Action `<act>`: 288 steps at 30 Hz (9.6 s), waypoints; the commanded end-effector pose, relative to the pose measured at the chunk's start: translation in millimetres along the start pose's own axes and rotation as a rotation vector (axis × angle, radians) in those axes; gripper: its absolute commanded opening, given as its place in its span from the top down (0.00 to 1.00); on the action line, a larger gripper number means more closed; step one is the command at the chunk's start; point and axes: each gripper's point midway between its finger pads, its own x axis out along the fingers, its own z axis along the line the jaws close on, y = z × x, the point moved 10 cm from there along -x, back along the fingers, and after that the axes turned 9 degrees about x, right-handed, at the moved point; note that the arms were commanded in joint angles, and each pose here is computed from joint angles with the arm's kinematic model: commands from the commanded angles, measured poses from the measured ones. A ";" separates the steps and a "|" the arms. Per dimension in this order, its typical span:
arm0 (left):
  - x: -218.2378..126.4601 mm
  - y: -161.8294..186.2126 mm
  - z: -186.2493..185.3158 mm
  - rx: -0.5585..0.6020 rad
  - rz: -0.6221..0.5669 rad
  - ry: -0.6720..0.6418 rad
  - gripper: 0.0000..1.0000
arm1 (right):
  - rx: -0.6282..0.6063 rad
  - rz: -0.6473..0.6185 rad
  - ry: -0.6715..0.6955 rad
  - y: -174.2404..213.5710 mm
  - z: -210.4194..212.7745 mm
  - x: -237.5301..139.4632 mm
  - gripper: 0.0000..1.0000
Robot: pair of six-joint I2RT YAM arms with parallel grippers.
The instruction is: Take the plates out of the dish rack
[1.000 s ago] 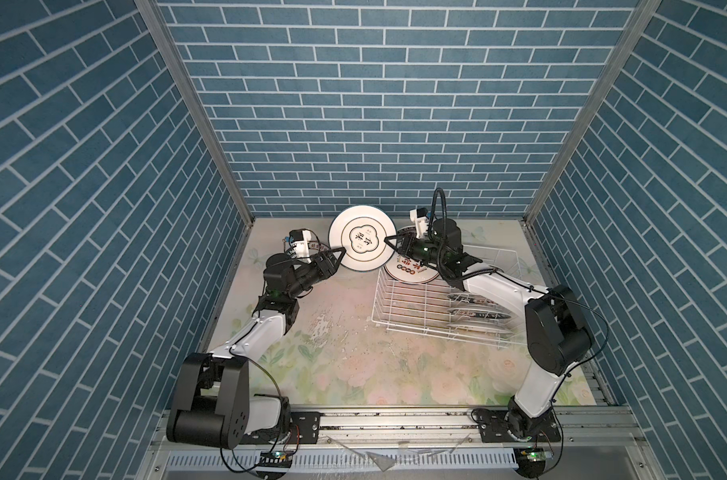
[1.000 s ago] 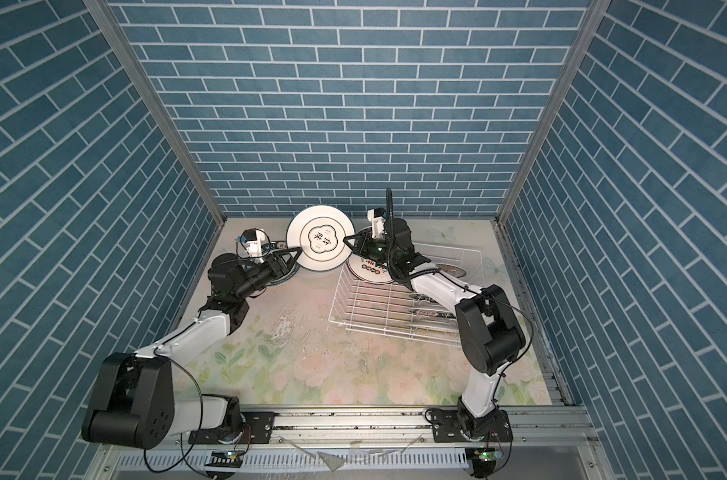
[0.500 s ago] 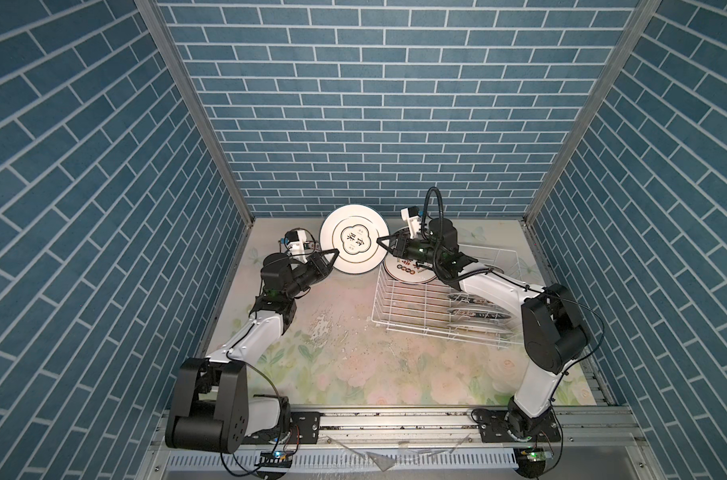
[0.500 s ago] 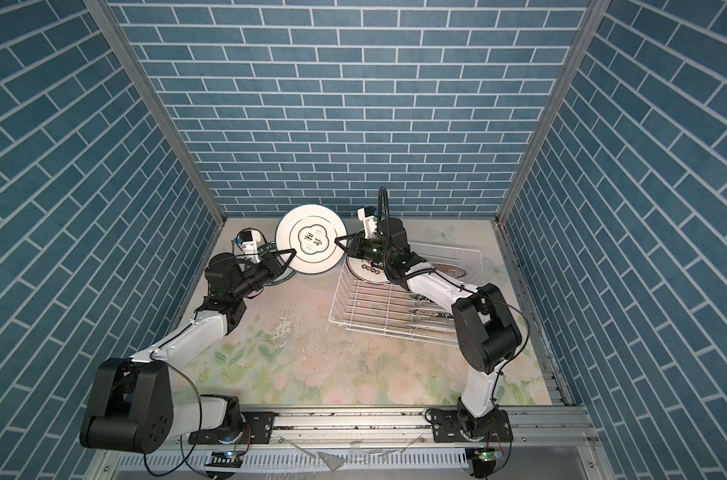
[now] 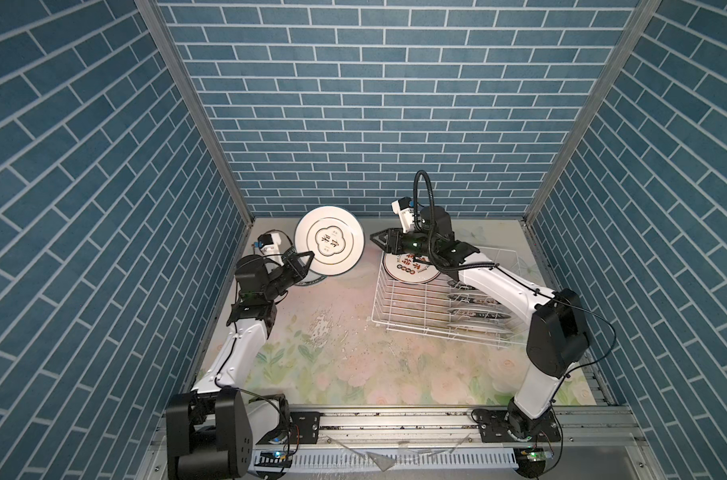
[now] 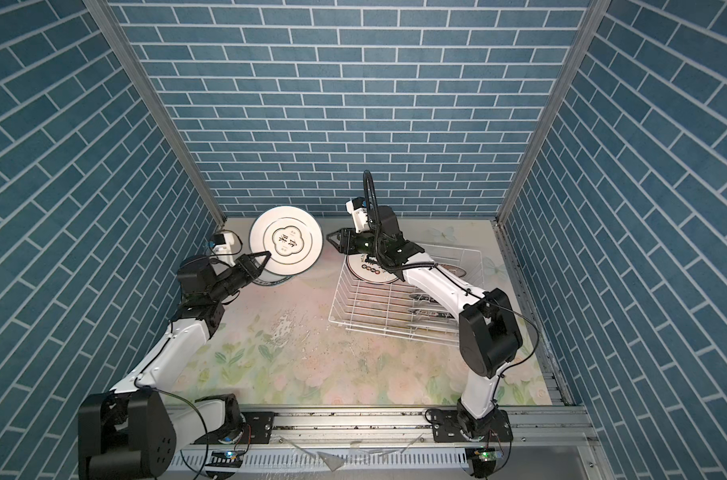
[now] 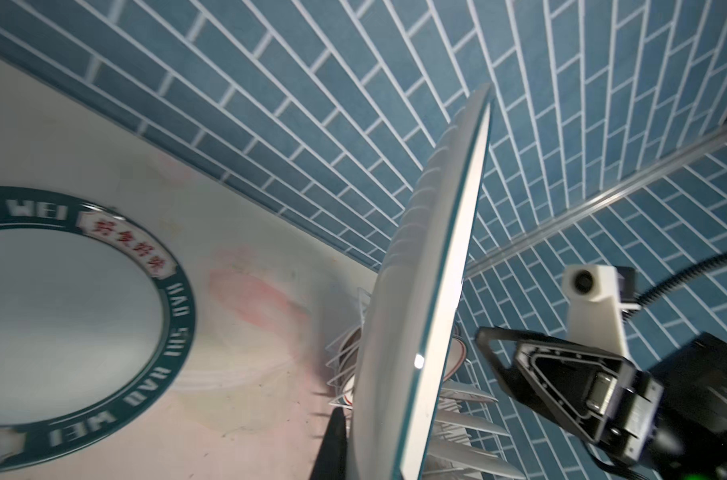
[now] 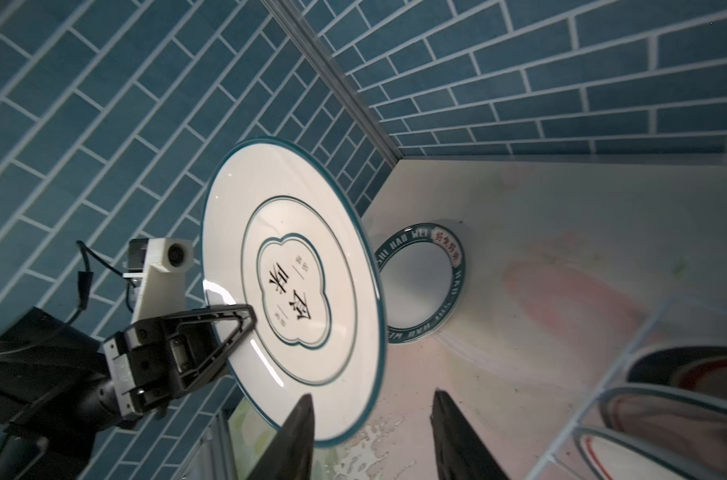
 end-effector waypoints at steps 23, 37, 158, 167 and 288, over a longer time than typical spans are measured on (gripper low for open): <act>31.6 -18.1 116.7 -0.242 0.105 -0.406 1.00 | -0.513 -0.075 0.839 18.0 -12.8 -119.8 0.50; 50.6 -10.7 144.4 -0.320 0.188 -0.452 0.91 | -0.490 -0.022 0.790 35.5 -22.5 -115.2 0.50; 15.0 107.1 -27.7 0.168 0.465 -0.164 0.03 | -0.557 0.460 0.264 -31.8 -99.3 -57.9 0.60; 16.4 106.4 -26.9 0.175 0.467 -0.172 0.03 | -0.541 0.474 0.260 -24.4 -108.4 -51.2 0.62; 31.8 104.4 -20.3 0.174 0.472 -0.208 0.03 | -0.742 0.203 0.313 -11.6 -67.6 -101.2 1.00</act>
